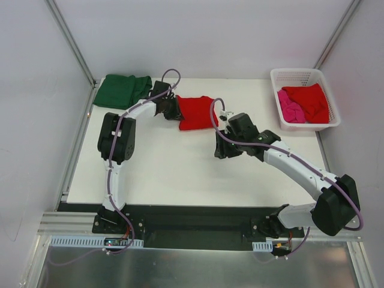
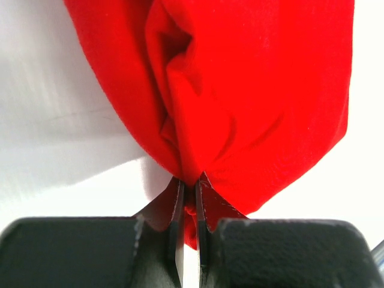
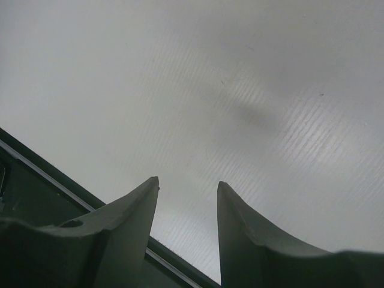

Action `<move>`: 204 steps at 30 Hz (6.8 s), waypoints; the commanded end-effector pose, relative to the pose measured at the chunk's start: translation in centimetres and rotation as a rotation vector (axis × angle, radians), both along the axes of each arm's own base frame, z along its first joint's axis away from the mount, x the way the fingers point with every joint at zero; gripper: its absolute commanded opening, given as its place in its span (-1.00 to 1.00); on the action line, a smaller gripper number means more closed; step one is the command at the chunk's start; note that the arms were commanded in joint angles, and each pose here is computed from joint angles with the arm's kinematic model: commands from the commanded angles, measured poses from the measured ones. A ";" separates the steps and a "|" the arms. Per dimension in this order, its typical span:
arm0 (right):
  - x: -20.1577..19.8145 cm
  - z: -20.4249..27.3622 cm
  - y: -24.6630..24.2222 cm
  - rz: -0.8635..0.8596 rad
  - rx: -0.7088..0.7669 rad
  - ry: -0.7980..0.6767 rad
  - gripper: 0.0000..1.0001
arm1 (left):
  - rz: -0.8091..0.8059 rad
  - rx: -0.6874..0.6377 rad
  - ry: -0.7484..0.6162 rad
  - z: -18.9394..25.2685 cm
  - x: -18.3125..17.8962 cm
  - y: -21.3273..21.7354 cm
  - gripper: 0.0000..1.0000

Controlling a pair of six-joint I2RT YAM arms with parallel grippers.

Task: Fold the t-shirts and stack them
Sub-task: Neatly place the folded tshirt to the corner

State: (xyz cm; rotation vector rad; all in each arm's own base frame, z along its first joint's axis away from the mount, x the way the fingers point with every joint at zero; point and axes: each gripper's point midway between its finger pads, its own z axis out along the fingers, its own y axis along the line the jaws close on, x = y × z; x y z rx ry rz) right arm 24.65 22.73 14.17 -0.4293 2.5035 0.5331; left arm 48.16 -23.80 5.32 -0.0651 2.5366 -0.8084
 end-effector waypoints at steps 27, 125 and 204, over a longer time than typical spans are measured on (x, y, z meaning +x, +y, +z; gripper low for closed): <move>2.9 0.9 1.8 -0.007 0.081 -0.026 -0.04 | -0.105 -0.040 0.008 0.5 0.7 1.4 0.99; 12.7 -7.4 5.5 -0.080 0.361 0.322 0.58 | -0.113 -0.053 0.263 -3.6 -14.6 3.9 -1.00; 8.1 -11.5 3.5 -0.091 0.225 0.401 0.58 | 0.047 0.780 -0.265 9.8 9.0 22.6 -1.00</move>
